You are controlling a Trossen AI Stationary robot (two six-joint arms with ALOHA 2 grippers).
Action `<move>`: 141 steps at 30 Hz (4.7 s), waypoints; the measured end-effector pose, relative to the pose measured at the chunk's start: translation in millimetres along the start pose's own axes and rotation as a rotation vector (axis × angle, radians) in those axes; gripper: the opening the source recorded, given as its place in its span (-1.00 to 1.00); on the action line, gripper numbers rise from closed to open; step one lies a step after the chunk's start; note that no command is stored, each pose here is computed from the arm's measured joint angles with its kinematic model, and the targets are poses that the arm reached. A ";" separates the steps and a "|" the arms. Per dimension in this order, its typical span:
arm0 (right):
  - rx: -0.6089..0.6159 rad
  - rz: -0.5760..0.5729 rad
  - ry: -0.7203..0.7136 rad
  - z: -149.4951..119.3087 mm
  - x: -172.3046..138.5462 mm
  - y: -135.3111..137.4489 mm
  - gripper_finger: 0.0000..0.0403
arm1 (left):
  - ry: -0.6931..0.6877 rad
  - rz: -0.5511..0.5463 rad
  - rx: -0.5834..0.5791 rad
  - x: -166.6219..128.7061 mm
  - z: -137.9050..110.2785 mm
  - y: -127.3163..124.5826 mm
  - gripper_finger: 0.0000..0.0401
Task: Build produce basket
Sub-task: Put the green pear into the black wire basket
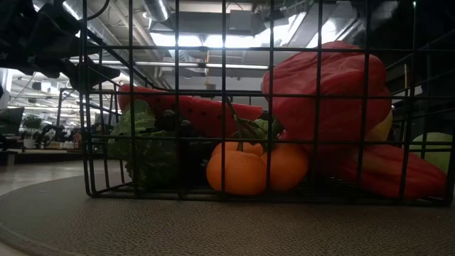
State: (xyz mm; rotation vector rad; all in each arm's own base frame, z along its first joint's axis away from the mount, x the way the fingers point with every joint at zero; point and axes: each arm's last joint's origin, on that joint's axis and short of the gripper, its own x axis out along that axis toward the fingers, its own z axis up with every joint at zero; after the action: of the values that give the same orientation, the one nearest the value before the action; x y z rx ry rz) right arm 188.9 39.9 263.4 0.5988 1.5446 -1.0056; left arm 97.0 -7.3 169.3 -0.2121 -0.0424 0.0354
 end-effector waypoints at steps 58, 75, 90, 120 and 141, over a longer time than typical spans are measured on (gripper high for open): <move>0.171 -0.078 -0.028 9.2 101.9 -6.3 0.22 | 0.000 0.000 0.000 0.0 0.0 0.0 0.57; 0.117 0.038 -0.169 24.9 34.4 7.5 0.22 | 0.000 0.001 0.000 0.0 0.0 0.0 0.57; 0.003 0.348 -0.434 41.5 -79.8 5.5 0.22 | 0.000 0.000 0.000 0.0 0.0 0.0 0.57; -0.366 0.784 -0.552 11.6 -76.9 67.5 0.22 | 0.000 0.001 0.000 0.0 0.0 0.0 0.57; -0.620 1.134 -0.702 12.0 -79.9 92.3 0.22 | 0.000 0.001 0.000 0.0 0.0 0.0 0.57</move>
State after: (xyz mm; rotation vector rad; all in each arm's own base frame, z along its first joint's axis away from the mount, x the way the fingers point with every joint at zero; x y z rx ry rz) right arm 289.1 88.2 315.0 0.4754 0.6056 0.1635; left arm 97.0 -7.2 169.3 -0.2120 -0.0423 0.0360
